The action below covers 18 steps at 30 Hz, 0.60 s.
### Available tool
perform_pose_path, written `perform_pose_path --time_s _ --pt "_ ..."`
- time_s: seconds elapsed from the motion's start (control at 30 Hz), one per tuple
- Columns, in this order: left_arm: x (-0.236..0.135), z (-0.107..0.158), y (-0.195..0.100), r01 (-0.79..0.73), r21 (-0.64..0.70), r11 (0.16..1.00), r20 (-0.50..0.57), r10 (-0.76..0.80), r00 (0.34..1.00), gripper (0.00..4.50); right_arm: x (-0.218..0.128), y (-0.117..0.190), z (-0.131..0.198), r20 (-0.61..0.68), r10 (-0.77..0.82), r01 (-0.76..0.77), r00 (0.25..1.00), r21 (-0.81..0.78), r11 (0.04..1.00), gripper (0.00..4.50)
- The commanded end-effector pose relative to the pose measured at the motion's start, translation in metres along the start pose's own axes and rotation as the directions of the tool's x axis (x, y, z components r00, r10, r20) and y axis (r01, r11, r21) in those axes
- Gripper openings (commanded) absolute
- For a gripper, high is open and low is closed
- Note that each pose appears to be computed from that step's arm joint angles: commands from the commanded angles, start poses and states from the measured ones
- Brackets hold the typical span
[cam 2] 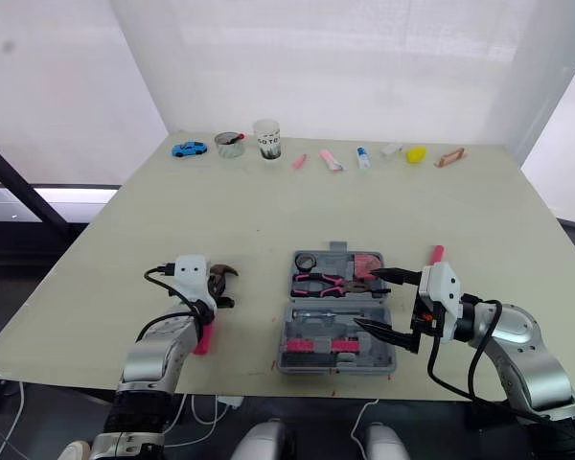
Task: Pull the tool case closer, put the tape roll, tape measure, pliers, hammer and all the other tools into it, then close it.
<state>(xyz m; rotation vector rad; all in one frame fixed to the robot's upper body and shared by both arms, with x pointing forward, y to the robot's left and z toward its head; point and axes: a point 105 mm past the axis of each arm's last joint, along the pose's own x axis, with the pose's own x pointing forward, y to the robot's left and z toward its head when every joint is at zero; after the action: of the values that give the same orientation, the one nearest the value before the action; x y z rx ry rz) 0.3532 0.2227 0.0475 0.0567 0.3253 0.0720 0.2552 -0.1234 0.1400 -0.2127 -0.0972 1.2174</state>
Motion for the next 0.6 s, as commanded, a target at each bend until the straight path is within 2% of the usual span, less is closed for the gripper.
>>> perform_pose_path --time_s 0.03,0.17,0.23,0.3,0.6 --pt "-0.0004 -0.0022 0.0000 -0.003 -0.003 1.000 0.001 0.003 1.000 1.08 0.0024 0.0020 0.0144 0.040 0.021 -0.020 0.999 -0.039 0.999 4.50" --pt "-0.0013 -0.0042 -0.0007 0.008 -0.008 1.000 0.001 -0.008 1.000 1.08 0.0040 0.0056 0.0236 0.090 0.051 -0.049 0.995 -0.022 0.999 4.50" --pt "-0.0010 -0.0039 -0.0017 0.016 -0.008 1.000 0.006 -0.016 1.000 0.45 0.0040 0.0071 0.0239 0.088 0.061 -0.060 0.994 -0.015 0.998 4.50" --pt "-0.0007 -0.0039 -0.0016 0.018 -0.009 1.000 0.007 -0.018 1.000 0.11 0.0042 0.0079 0.0233 0.083 0.066 -0.065 0.994 -0.011 0.998 4.50" --pt "0.0002 -0.0046 0.0017 0.020 0.014 1.000 0.010 -0.020 1.000 0.08 0.0055 0.0092 0.0212 0.074 0.065 -0.065 0.995 -0.005 0.998 4.50"
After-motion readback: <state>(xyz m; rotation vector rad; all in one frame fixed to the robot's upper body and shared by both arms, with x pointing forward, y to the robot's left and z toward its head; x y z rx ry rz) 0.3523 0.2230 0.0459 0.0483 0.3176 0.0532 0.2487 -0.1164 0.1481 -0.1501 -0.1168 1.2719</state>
